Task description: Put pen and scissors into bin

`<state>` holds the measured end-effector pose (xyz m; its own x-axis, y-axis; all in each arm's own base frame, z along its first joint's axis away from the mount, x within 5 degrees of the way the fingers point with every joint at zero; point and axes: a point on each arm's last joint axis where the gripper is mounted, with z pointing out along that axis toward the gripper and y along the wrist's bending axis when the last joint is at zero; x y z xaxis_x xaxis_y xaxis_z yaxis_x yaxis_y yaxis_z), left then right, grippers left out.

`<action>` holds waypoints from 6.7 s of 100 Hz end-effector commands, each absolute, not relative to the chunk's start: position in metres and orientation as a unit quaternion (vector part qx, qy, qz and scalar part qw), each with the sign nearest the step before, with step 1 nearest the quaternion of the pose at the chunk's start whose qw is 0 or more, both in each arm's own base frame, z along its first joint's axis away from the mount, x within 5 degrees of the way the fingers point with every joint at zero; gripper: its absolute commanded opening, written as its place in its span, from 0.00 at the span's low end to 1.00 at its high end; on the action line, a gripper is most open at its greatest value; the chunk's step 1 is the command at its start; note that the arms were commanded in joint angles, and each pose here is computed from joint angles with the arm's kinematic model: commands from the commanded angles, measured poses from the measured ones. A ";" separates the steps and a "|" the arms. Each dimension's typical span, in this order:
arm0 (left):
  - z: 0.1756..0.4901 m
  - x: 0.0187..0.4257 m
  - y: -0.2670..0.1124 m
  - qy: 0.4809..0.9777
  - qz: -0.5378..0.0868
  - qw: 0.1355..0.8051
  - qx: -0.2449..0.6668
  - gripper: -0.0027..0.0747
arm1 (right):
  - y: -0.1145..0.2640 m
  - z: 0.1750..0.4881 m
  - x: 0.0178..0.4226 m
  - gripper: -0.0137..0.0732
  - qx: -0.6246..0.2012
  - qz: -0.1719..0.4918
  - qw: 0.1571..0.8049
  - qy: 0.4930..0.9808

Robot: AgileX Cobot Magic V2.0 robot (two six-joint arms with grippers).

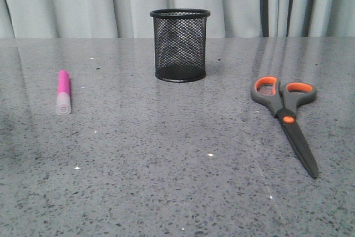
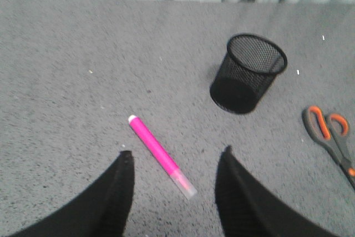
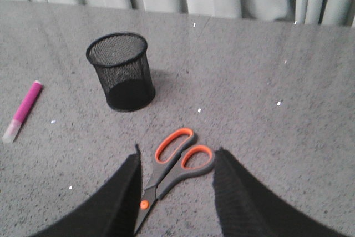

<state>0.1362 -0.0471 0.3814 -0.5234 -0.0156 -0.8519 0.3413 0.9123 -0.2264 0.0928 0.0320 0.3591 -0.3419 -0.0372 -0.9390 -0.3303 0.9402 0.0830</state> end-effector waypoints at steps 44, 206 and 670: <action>0.386 0.239 -0.090 0.942 -0.155 0.283 0.090 0.45 | 0.031 0.373 0.100 0.51 -0.099 0.131 0.591 0.790; 0.279 0.324 -0.148 0.989 -0.070 0.126 -0.024 0.46 | 0.034 0.352 0.104 0.51 -0.106 0.138 0.551 0.816; 0.500 0.148 -0.118 0.667 -0.282 0.656 0.214 0.15 | 0.061 0.352 0.140 0.51 -0.116 0.281 0.410 0.860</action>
<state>0.1768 -0.1378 0.4868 -0.1217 -0.0827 -0.9891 0.6455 0.7504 -0.1421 0.1224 0.0552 0.3360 -0.6242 0.0213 -0.7810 -0.4099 0.8421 0.3505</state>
